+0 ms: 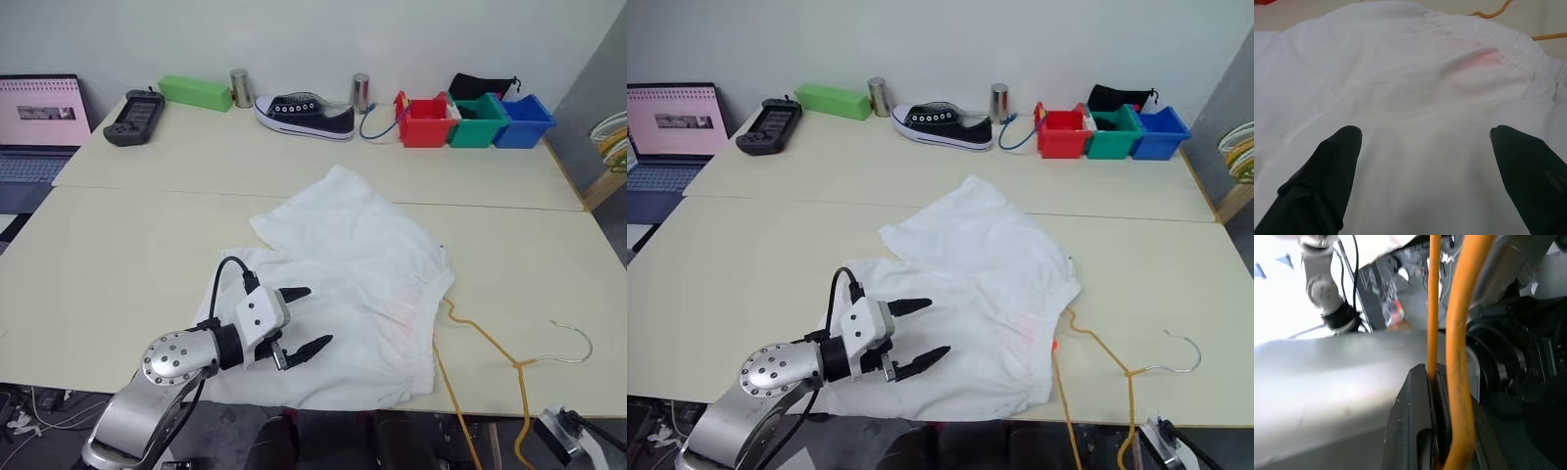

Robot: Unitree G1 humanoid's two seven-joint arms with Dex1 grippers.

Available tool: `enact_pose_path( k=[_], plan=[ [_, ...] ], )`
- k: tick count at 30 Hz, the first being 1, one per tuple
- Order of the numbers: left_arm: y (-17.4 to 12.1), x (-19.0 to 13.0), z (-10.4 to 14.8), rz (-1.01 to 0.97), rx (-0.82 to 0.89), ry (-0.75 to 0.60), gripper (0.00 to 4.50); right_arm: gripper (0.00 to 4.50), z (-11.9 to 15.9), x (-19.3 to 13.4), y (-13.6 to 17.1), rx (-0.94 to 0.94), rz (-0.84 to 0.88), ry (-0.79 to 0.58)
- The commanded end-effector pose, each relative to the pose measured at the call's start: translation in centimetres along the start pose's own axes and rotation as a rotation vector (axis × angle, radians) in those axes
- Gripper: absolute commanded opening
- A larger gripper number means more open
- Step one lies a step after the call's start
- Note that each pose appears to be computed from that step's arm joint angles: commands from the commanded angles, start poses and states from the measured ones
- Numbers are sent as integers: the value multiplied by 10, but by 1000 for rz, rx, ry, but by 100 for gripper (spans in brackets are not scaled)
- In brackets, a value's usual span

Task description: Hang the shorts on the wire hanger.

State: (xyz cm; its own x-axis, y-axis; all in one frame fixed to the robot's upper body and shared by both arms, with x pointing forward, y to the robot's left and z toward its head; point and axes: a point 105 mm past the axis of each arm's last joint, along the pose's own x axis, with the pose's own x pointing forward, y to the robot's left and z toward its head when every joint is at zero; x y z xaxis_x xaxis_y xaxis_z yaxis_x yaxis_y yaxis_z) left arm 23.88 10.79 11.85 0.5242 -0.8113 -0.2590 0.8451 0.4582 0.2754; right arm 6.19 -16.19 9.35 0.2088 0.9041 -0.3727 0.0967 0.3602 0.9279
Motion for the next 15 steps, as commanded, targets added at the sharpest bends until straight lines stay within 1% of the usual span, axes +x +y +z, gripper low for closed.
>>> enact_pose_path(
  k=[1, 3, 6, 11, 15],
  plan=[
    [-4, -2, 13, 0, 41, -37, 447, 0, 17, 11, -3, 0, 34, -123],
    [-3, -2, 13, 1, 42, -36, 447, 0, 29, 15, -5, -8, 56, -199],
    [-2, -2, 13, 4, 44, -36, 447, 0, 37, 21, -4, -16, 80, -248],
    [0, 0, 13, -7, 55, -38, 447, 0, 46, 27, -9, -8, 80, -258],
    [2, 1, 14, -12, 62, -41, 447, 0, 41, 28, -9, -8, 87, -202]
  ],
)
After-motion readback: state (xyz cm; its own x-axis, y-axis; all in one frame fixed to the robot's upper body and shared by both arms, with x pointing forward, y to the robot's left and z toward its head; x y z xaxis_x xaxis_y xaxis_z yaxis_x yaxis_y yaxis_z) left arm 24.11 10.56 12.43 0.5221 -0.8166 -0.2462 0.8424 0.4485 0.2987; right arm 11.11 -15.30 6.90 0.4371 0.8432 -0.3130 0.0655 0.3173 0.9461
